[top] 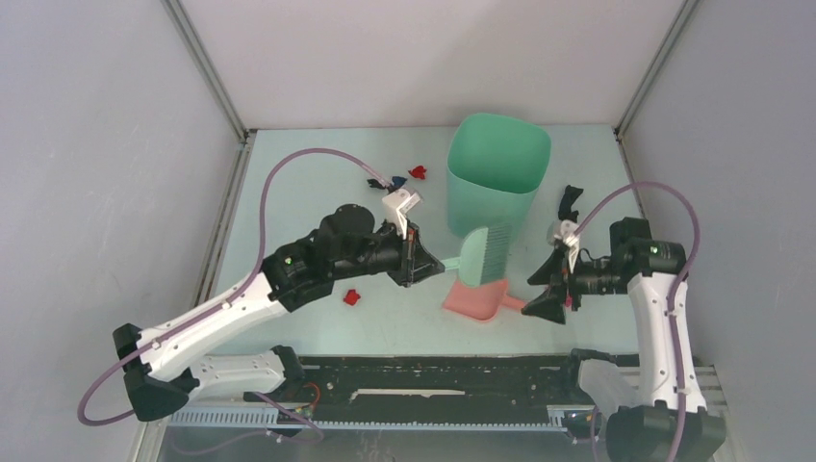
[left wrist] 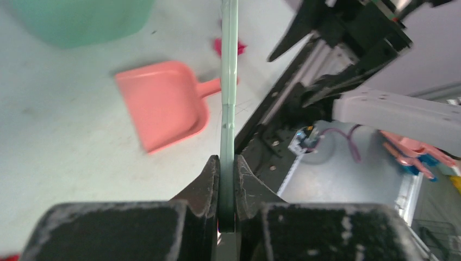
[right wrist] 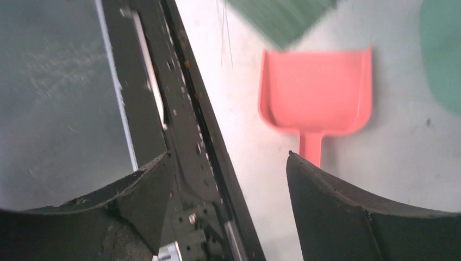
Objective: Sweep away the paper scraps from the table
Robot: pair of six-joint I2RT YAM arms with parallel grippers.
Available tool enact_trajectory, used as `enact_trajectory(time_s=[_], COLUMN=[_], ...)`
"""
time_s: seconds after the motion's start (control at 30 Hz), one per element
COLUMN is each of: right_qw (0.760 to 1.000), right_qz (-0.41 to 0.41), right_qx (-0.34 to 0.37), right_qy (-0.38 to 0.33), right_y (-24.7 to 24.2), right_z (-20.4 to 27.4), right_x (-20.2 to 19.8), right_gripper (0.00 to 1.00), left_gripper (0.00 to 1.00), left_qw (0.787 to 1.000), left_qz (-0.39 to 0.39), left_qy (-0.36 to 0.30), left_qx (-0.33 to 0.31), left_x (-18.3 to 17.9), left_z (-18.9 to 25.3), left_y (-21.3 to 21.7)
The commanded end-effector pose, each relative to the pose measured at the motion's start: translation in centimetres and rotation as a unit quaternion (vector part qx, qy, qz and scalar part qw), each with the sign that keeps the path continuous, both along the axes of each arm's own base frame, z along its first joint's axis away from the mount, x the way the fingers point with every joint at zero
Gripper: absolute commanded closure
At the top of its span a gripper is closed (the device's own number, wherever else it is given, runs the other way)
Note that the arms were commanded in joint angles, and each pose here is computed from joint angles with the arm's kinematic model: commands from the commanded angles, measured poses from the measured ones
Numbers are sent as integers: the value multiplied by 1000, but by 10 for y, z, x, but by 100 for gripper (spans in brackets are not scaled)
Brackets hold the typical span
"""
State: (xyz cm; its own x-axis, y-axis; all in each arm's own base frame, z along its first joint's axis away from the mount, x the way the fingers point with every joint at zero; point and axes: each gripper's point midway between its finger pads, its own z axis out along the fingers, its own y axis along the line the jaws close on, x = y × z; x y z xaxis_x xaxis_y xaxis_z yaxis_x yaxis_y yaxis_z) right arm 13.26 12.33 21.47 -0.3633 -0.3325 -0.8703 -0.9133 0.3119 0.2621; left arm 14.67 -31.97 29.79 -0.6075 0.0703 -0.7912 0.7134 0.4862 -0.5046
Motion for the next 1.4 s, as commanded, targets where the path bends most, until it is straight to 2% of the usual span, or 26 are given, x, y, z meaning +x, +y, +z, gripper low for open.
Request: enact_trajectory(time_s=[0.0, 0.13, 0.33, 0.73, 0.93, 1.17, 1.37], right_qw=[990, 981, 967, 956, 952, 958, 961], right_qz=[-2, 9, 35, 54, 64, 57, 59], right_qx=[-135, -186, -242, -285, -298, -280, -271], right_qy=[-35, -51, -71, -43, -24, -33, -24], right_y=[-32, -39, -35, -32, -35, -29, -25], right_z=[-53, -78, -105, -141, -159, -174, -178], right_x=[8, 11, 24, 51, 52, 54, 55], right_gripper=[18, 18, 20, 15, 25, 30, 46], left_gripper=[100, 100, 100, 100, 100, 100, 100], left_qw=[983, 974, 971, 971, 971, 973, 974], left_qz=[65, 91, 83, 93, 91, 87, 85], left_qy=[28, 20, 29, 29, 27, 28, 28], left_qx=[172, 205, 223, 217, 218, 213, 210], left_x=[9, 20, 22, 22, 23, 23, 23], left_z=[-52, -64, -72, -77, -78, -79, -79], left_y=[50, 57, 51, 55, 54, 50, 49])
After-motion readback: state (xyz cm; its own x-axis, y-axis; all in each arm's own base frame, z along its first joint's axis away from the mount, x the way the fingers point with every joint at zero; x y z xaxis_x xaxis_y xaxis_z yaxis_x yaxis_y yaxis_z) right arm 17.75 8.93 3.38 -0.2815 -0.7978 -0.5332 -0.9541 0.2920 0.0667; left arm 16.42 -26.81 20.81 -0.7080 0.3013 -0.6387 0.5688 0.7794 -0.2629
